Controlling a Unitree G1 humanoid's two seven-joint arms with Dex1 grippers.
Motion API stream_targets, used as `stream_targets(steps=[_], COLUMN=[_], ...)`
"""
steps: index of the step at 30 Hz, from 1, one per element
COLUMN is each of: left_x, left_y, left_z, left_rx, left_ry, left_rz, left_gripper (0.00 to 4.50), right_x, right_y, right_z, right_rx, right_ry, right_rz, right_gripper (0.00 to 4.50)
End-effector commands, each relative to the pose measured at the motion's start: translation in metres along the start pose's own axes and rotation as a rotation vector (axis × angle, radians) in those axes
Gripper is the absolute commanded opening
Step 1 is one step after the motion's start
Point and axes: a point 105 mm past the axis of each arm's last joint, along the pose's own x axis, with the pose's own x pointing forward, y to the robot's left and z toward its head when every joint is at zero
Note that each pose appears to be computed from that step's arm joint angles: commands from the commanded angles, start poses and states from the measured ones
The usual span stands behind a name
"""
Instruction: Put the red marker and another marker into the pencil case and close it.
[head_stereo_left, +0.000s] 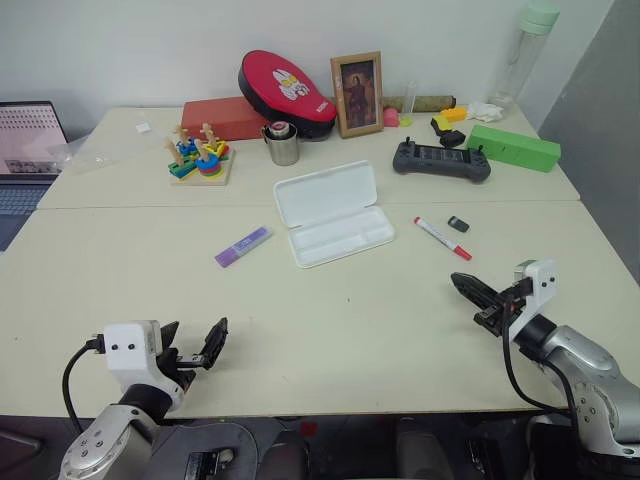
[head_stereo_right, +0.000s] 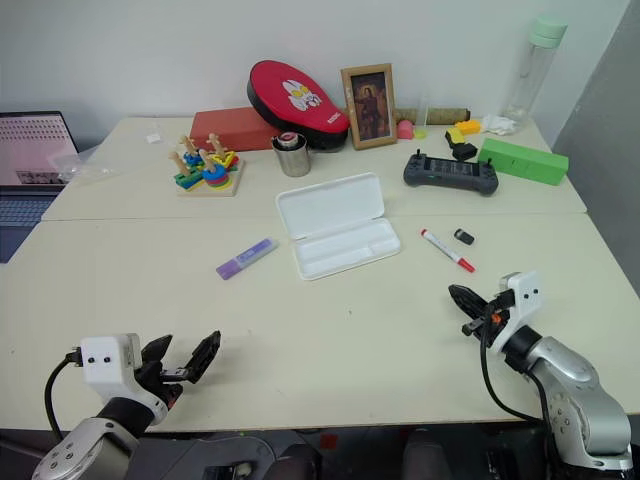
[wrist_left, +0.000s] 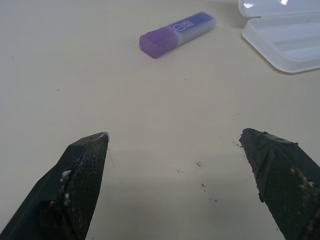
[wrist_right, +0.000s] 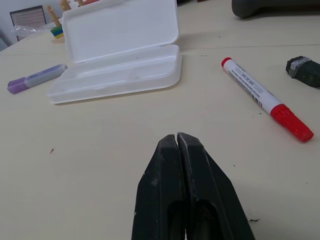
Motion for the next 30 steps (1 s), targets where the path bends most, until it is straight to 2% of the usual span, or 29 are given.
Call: stream_targets(steps=[1,5,9,18,22,27,30], left_x=[0.002,0.012,0.018,0.035,0.044,0.068,0.076], left_y=[0.001,0.008,0.005,-0.034,-0.037,-0.048,-0.061], left_z=[0.021,0.037,0.048,0.066,0.072,0.084,0.080], left_rx=[0.103,0.141,0.200,0.557,0.708,0.720,0.732], left_ry=[-0.022,-0.034,-0.035,0.014,0.059,0.009,-0.004], left_rz=[-0.080,-0.114,-0.157,-0.528,-0.644,-0.674,-0.718], left_gripper=[4.50,4.50,4.50,4.50,4.50,4.50,4.50], right_x=[0.000,0.003,0.007,0.014,0.014,0.015,0.016], right_y=[0.008,0.010,0.016,0.039,0.042,0.043,0.043], right_z=[0.009,0.013,0.025,0.051,0.057,0.059,0.059], right_rx=[-0.084,-0.120,-0.151,-0.254,-0.283,-0.287,-0.292], right_ry=[0.036,0.084,0.070,0.073,0.094,0.099,0.103], right_rz=[0.076,0.110,0.160,0.310,0.344,0.349,0.347], right_gripper=[0.02,0.02,0.02,0.02,0.02,0.02,0.02])
